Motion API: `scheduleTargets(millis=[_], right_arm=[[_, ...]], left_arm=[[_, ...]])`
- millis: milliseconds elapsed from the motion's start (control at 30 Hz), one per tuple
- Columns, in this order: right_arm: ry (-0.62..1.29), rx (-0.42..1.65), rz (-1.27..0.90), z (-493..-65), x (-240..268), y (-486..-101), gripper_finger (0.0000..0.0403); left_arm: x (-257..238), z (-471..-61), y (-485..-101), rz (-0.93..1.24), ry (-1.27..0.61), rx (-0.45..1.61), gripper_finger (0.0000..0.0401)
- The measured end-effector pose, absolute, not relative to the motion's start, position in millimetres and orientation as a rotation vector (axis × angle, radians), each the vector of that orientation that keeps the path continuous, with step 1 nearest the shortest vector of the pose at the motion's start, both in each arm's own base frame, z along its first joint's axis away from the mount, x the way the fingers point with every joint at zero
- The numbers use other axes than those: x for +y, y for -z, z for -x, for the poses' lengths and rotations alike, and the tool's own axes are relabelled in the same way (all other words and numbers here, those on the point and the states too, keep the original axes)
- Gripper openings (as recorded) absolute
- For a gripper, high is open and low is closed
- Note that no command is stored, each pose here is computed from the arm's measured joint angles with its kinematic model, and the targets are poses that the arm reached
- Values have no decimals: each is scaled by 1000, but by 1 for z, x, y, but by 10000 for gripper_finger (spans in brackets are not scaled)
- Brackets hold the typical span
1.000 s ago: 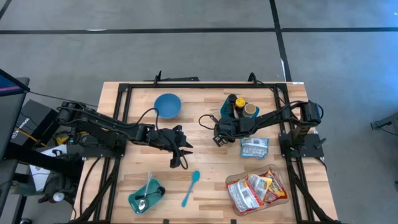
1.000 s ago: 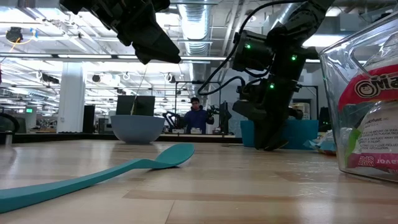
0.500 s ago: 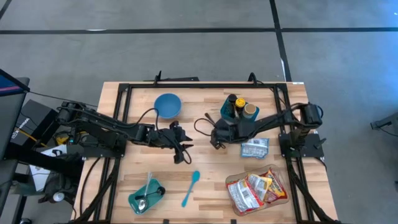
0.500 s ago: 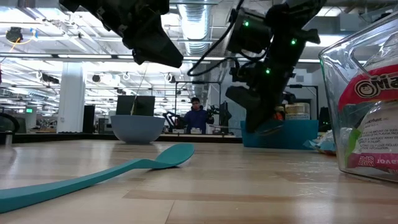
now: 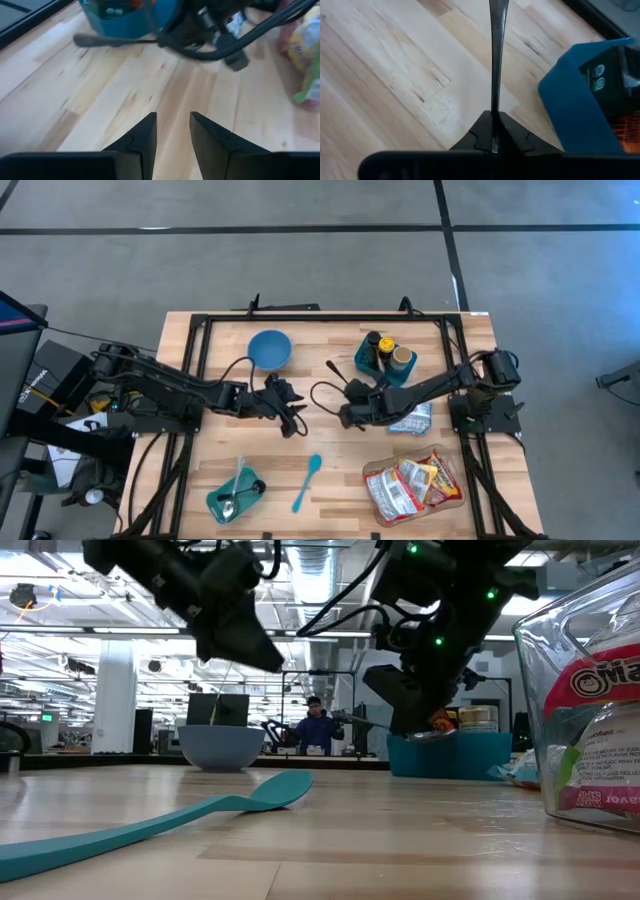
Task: Pick & Place Food Item
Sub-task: Put the black spoon into the green bin
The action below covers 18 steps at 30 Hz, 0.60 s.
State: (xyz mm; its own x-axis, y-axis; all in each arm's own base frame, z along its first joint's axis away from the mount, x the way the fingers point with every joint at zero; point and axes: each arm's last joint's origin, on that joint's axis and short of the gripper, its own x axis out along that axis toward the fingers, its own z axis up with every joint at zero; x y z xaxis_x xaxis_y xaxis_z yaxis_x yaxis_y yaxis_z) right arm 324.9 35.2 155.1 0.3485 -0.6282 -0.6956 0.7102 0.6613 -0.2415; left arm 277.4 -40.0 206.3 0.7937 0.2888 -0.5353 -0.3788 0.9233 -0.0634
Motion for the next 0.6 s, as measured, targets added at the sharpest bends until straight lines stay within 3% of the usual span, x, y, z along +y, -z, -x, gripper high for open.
scheduleTargets(millis=[600], right_arm=[[827,774,-6,-326,65,-164,11]], left_arm=[[-36,-272,-194,236,-399,565,111]])
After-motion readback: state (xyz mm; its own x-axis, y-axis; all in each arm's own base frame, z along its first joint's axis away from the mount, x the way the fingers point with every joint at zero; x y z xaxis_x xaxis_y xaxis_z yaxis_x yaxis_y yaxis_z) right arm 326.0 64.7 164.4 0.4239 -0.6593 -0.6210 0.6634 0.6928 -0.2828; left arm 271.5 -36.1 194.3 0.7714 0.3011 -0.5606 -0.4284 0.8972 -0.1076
